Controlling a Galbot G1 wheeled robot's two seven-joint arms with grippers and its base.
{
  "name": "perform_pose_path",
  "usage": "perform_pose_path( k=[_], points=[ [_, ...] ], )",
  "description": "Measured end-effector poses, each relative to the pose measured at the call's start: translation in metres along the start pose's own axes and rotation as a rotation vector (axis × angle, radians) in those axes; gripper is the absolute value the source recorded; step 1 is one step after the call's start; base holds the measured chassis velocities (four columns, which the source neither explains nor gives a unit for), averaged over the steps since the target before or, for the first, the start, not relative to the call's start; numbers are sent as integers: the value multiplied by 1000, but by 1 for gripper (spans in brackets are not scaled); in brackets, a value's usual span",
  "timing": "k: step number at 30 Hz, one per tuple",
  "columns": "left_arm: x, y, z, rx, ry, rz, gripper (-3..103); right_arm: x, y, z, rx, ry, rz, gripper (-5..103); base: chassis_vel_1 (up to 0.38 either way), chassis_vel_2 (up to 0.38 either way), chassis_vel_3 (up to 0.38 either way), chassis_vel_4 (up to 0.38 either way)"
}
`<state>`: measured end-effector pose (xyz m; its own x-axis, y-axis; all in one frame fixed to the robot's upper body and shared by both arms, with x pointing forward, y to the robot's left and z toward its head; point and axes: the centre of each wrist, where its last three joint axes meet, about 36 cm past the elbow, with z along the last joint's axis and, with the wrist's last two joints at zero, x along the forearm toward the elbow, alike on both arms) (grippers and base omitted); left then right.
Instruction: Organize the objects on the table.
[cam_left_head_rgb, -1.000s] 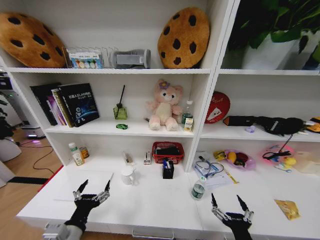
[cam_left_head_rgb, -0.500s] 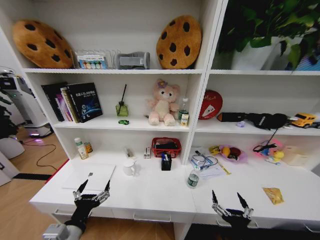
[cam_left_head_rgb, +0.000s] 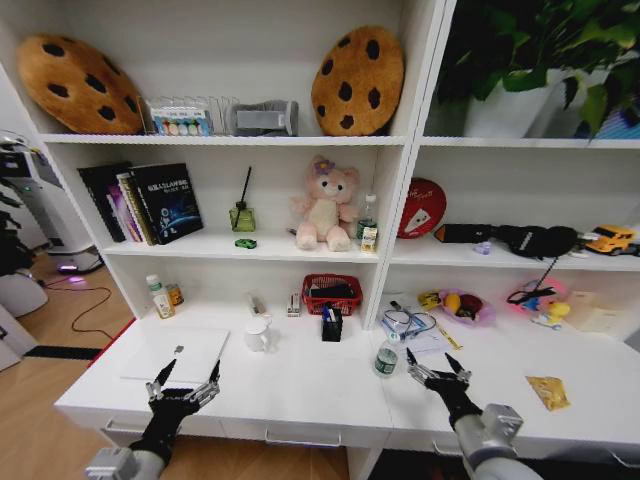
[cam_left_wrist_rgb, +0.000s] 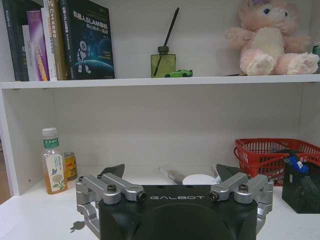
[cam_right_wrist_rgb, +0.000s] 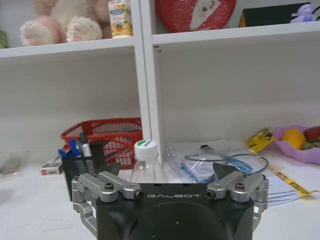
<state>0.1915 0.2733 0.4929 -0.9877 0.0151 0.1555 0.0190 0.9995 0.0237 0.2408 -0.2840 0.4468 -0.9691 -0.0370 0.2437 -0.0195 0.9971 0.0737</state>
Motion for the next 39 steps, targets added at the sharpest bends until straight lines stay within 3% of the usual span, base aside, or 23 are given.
perform_pose_path(
  k=[21,39],
  points=[
    [0,0,0,0,0,0,100,-76,-40,28,169,17,-47,100,0,0,0,0],
    [0,0,0,0,0,0,100,-118,-30,46,118,46,-130,101,0,0,0,0]
  ],
)
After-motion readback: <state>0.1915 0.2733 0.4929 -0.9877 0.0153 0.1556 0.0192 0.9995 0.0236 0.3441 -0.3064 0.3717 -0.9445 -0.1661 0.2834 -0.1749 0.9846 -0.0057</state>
